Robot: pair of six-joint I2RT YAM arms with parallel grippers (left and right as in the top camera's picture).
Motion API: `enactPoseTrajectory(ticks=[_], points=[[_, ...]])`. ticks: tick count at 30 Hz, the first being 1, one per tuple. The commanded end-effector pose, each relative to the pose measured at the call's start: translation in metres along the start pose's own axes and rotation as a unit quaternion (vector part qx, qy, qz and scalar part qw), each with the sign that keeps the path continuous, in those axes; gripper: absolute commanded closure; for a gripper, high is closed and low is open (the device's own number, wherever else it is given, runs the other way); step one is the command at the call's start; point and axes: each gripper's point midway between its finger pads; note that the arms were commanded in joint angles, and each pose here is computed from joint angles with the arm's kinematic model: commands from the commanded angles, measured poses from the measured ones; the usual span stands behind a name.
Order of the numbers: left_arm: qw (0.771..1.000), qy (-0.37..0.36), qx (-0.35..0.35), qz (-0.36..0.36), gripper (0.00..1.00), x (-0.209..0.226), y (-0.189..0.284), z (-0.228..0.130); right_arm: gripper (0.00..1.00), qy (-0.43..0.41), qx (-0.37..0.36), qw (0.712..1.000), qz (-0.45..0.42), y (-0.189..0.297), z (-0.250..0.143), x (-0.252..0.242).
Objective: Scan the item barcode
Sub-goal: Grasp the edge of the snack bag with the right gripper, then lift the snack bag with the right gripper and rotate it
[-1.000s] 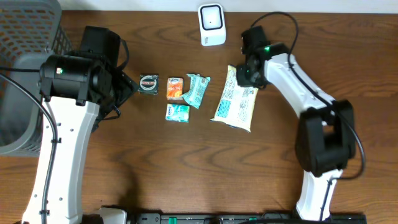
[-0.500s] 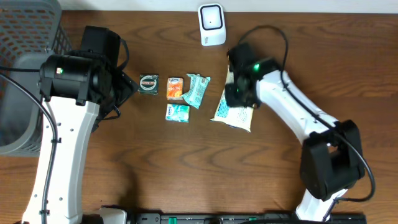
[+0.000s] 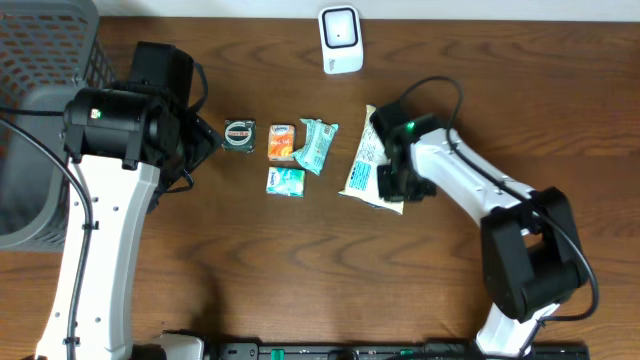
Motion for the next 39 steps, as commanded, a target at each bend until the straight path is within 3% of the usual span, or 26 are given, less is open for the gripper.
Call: enactPoseTrajectory(ticks=[1,5,8,14,19,24,29,34,39], points=[[1.0,0.005,-0.001,0.006,0.02,0.002,-0.001,0.001,0.81,-0.012,-0.107,0.994,-0.013,0.064,0.042,-0.017],[1.0,0.005,-0.002,0.006,0.02,0.002,-0.001,0.001,0.69,-0.01,-0.194,0.981,-0.001,0.087,0.077,-0.011],[1.0,0.005,-0.002,0.006,0.02,0.002,-0.001,0.001,0.71,-0.003,-0.236,0.972,-0.004,0.089,0.101,-0.01],[1.0,0.005,-0.001,0.006,0.02,0.002,-0.001,0.001,0.72,-0.007,-0.236,0.971,-0.02,0.053,0.125,-0.01],[1.0,0.005,-0.001,0.006,0.02,0.002,-0.001,0.001,0.65,0.006,-0.228,0.973,-0.026,0.017,0.14,-0.009],[1.0,0.005,-0.001,0.006,0.02,0.002,-0.001,0.001,0.58,0.016,-0.224,0.974,-0.032,0.008,0.144,-0.016],[1.0,0.005,-0.001,0.006,0.02,0.002,-0.001,0.001,0.55,0.027,-0.22,0.975,-0.026,0.037,0.14,-0.016],[1.0,0.005,-0.002,0.006,0.02,0.002,-0.001,0.001,0.6,0.056,-0.208,0.973,0.079,0.083,0.121,0.021],[1.0,0.005,-0.002,0.006,0.02,0.002,-0.001,0.001,0.64,0.074,-0.136,0.985,0.082,0.066,0.085,0.033]])
Point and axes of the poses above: each gripper's point midway between its finger pads, its own y axis back along the fingers, its own x axis along the line the jaws close on, z = x × y, and after that the axes turned 15 degrees about y, right-handed
